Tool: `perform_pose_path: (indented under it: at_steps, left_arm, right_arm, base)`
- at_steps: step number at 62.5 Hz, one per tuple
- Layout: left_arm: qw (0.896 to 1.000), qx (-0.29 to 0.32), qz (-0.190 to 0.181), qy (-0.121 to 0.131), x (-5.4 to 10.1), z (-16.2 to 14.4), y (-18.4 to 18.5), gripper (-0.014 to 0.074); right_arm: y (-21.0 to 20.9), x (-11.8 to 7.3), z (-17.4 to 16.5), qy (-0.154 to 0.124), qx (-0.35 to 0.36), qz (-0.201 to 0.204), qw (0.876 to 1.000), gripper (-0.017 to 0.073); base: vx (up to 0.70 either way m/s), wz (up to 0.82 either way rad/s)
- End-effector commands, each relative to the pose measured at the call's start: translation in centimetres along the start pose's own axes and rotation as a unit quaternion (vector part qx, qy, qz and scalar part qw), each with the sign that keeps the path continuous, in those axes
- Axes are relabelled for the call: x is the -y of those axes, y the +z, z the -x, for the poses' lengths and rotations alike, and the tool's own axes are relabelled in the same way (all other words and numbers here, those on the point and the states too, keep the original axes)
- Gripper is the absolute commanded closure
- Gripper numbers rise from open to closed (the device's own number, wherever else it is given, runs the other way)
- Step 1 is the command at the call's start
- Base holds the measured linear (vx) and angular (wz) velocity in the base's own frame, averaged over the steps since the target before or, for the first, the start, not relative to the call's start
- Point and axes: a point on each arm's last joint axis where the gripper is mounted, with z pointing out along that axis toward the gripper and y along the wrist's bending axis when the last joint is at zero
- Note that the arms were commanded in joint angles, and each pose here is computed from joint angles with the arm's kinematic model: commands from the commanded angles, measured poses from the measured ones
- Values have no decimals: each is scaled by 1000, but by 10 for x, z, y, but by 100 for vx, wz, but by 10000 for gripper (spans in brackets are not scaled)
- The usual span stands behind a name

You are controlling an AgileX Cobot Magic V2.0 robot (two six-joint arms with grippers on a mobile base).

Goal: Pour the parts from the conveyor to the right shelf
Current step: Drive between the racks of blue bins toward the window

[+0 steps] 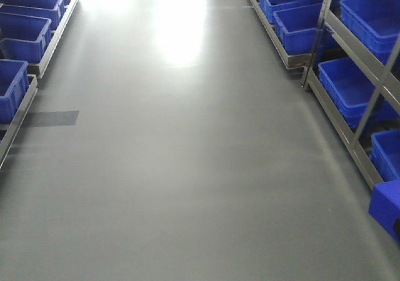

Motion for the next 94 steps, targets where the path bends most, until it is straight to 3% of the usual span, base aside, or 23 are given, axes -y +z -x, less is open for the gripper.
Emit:
perform_pose_path:
  at_steps: [1,94]
  left_arm:
    - [1000,27,-1,-4,0,-3,0,600]
    - [1000,27,-1,-4,0,-3,0,600]
  right_arm:
    - [-2,3,15,0,42,-17,999,569]
    - [-2,3,15,0,42,-17,999,569]
  base:
    - [66,5]
    - [64,8]
